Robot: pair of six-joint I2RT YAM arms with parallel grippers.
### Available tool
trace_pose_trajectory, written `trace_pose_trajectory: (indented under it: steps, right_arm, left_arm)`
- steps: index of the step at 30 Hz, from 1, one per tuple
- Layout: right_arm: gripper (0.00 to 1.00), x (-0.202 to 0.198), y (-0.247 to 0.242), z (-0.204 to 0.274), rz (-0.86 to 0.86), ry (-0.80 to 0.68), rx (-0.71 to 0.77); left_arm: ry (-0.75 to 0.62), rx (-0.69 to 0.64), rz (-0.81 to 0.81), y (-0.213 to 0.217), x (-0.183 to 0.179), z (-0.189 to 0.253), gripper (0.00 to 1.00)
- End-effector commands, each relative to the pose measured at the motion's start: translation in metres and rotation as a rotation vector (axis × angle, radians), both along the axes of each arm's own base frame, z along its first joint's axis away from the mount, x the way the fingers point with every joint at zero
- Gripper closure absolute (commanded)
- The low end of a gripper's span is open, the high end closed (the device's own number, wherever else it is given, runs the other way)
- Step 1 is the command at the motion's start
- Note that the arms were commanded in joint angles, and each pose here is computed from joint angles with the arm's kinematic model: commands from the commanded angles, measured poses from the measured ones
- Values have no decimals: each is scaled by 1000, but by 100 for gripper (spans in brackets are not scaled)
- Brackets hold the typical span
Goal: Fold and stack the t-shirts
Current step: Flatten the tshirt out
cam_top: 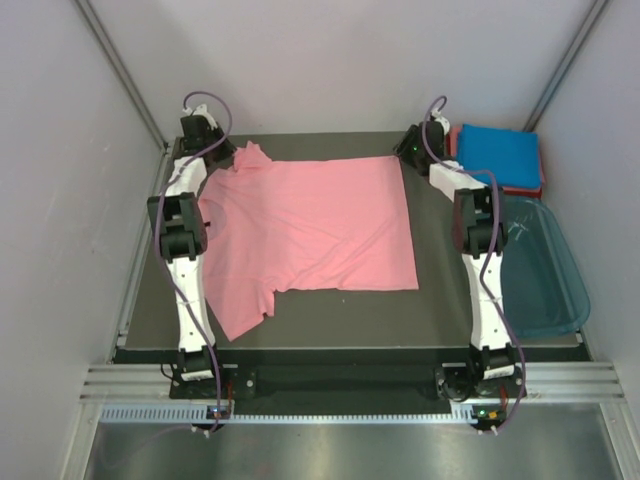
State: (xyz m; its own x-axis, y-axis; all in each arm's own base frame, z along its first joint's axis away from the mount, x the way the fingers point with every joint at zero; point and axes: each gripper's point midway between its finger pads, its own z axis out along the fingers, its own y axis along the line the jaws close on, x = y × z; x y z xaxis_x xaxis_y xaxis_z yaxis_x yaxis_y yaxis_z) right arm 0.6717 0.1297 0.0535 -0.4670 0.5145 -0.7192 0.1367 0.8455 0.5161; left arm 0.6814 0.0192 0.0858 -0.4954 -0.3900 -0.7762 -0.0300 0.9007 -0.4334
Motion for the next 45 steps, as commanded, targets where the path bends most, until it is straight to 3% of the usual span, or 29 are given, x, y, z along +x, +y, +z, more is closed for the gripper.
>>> trace_pose_trajectory:
  steps: [1,4,11,13,29,45]
  right_arm:
    - [51,16,-3,18,-45,-53,53]
    - [57,18,-2,10,-46,-50,62]
    - [94,19,-2,13,-26,-60,66]
    - [100,20,-4,16,-28,-67,54]
    - [100,23,-14,83,30,-241,58]
    - [100,-9,-15,98,53,-240,48]
  left_arm:
    - [-159,13,-17,-3,14,63,100]
    - [-154,27,-17,-2,13,63,100]
    - [-160,49,-18,-1,9,69,100]
    - [-169,50,-18,-1,8,76,100]
    - [-194,102,7,6,-10,112,100]
    - [-124,143,71,27,-44,111,100]
